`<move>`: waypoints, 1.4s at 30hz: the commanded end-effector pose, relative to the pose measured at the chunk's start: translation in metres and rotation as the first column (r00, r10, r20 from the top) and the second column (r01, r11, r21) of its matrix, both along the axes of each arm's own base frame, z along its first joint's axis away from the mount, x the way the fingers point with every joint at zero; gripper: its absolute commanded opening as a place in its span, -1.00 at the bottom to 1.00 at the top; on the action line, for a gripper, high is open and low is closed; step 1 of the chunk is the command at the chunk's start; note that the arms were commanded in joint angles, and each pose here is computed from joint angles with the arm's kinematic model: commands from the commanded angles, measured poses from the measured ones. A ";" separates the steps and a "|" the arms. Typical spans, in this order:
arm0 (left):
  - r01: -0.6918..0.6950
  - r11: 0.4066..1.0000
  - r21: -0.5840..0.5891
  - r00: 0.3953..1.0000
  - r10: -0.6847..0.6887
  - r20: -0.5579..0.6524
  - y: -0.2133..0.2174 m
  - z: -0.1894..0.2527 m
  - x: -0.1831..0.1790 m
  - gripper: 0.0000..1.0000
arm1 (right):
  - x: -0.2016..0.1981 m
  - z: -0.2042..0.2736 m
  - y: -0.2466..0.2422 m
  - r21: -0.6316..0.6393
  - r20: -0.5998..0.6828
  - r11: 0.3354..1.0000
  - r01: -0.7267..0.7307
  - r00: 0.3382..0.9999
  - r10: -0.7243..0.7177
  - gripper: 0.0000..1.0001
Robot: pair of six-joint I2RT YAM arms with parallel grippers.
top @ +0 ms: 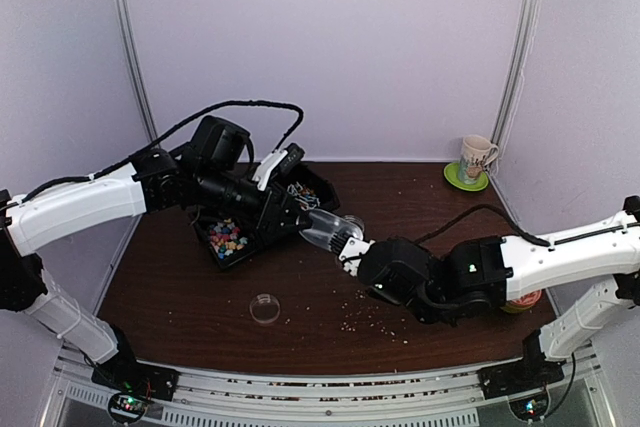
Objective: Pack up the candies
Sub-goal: Pass from the right arm to the left, then pass from the left arm to the right
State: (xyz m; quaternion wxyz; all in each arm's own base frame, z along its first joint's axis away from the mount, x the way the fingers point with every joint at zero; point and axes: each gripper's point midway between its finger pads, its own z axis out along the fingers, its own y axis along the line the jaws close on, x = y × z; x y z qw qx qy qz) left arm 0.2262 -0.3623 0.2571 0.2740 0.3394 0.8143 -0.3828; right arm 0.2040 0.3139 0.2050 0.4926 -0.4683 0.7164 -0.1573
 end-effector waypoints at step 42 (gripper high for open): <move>0.149 0.966 -0.211 0.989 -0.151 0.004 -0.018 0.042 -0.029 -1.00 | -0.051 0.054 0.002 0.235 0.226 0.871 -0.432 0.896 0.383 -0.15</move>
